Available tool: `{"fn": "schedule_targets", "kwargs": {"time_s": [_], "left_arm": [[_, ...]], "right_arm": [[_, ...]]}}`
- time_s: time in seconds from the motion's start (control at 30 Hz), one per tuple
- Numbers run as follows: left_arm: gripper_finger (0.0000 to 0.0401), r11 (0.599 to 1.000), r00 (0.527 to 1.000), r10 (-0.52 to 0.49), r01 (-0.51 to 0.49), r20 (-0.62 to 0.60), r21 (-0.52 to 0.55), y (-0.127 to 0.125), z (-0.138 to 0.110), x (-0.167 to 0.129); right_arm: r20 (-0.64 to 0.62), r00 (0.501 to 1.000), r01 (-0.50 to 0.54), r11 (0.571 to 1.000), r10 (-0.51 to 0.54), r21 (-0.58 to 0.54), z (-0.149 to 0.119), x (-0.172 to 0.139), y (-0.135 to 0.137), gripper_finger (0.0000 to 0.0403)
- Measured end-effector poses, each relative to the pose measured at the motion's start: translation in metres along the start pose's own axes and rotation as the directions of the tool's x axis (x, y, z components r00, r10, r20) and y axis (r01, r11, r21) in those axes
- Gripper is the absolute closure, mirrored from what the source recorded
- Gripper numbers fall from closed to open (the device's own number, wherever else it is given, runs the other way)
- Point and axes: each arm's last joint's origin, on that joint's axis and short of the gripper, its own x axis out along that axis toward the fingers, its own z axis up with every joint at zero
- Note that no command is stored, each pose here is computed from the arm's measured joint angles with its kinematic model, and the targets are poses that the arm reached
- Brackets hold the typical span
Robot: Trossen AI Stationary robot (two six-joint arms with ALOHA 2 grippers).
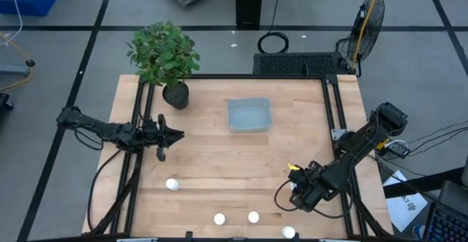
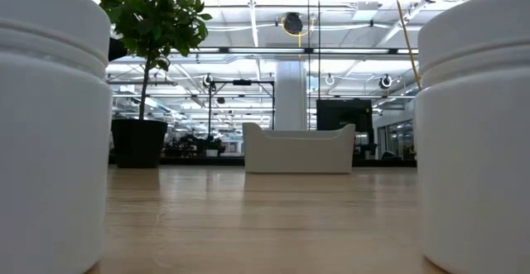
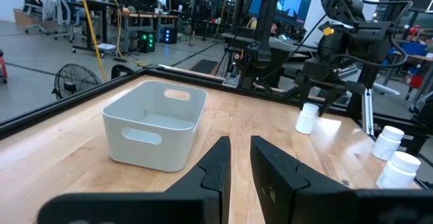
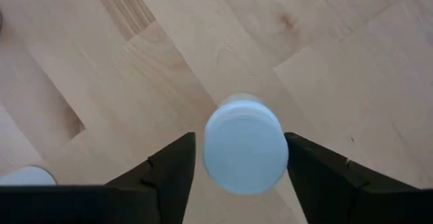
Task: Pick and place pill bottles into a basket
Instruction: Put the white pill bottle into the white bin
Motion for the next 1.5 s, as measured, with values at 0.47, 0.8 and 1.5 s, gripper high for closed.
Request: {"fn": "schedule_targets", "kwargs": {"time_s": [0.47, 0.8, 1.5], "left_arm": [[0.0340, 1.000, 1.000, 0.000, 0.000, 0.000, 0.000, 0.000, 0.000, 0.000], [0.0341, 1.000, 1.000, 0.000, 0.000, 0.000, 0.000, 0.000, 0.000, 0.000], [0.0341, 1.000, 1.000, 0.000, 0.000, 0.000, 0.000, 0.000, 0.000, 0.000]], "right_arm": [[0.033, 0.999, 0.017, 0.999, -0.015, -0.039, 0.015, 0.002, -0.004, 0.0254], [0.128, 0.992, 0.030, 0.995, -0.017, -0.098, 0.071, -0.005, -0.027, 0.0253], [0.674, 0.730, -0.014, 0.988, 0.117, -0.157, 0.198, -0.062, -0.106, 0.0253]]}}
